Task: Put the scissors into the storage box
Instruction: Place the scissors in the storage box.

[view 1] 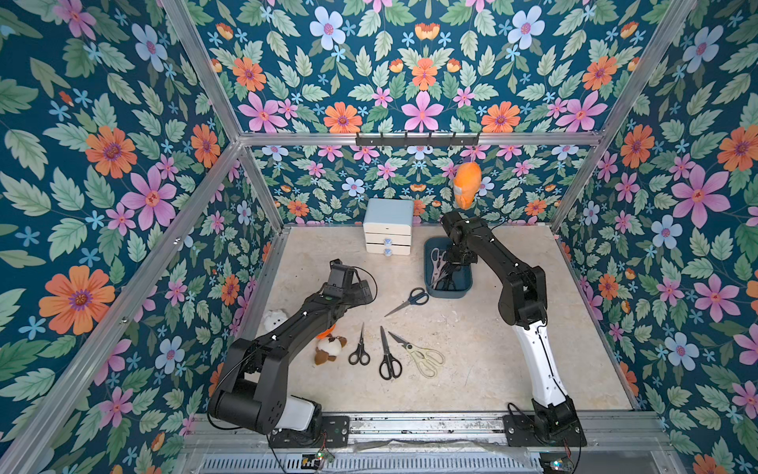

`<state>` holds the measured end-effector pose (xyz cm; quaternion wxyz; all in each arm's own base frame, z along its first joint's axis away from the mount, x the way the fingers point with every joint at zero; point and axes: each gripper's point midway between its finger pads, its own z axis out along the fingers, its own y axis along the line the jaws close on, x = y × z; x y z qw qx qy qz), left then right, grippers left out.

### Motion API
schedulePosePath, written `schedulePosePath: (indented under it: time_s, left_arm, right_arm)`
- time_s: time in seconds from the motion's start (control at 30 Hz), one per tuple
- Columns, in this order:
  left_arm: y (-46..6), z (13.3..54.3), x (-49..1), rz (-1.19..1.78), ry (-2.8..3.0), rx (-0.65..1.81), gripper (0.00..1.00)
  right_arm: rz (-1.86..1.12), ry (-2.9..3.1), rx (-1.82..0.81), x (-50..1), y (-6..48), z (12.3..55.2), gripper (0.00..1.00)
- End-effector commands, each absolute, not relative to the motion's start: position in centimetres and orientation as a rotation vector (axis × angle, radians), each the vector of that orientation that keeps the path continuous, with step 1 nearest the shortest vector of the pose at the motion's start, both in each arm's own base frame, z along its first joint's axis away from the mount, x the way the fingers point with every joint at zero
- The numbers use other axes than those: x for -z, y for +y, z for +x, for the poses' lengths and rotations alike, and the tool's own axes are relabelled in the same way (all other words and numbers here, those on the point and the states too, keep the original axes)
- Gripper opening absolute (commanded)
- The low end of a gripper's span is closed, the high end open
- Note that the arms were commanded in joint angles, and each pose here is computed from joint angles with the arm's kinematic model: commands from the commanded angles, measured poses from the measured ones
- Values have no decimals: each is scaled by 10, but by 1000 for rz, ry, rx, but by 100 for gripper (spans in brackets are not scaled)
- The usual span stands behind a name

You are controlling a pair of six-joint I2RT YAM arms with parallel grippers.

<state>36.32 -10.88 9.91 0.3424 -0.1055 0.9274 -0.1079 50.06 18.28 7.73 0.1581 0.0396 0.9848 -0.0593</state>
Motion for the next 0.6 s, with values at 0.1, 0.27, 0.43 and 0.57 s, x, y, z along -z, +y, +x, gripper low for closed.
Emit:
schedulePosePath:
  time_s: [0.1, 0.27, 0.43, 0.57]
  left_arm:
    - [-113, 365, -100, -276, 2407, 315, 99]
    - [-120, 366, -99, -252, 2414, 358, 99]
    - [-130, 364, -96, -190, 2439, 404, 99]
    - [-133, 362, -98, -136, 2449, 409, 99]
  right_arm:
    - [104, 2775, 67, -117, 199, 494, 28]
    - [-34, 2754, 75, -144, 223, 466, 29]
    - [-291, 2763, 43, -154, 259, 415, 30]
    - [-462, 2778, -49, -153, 282, 362, 36]
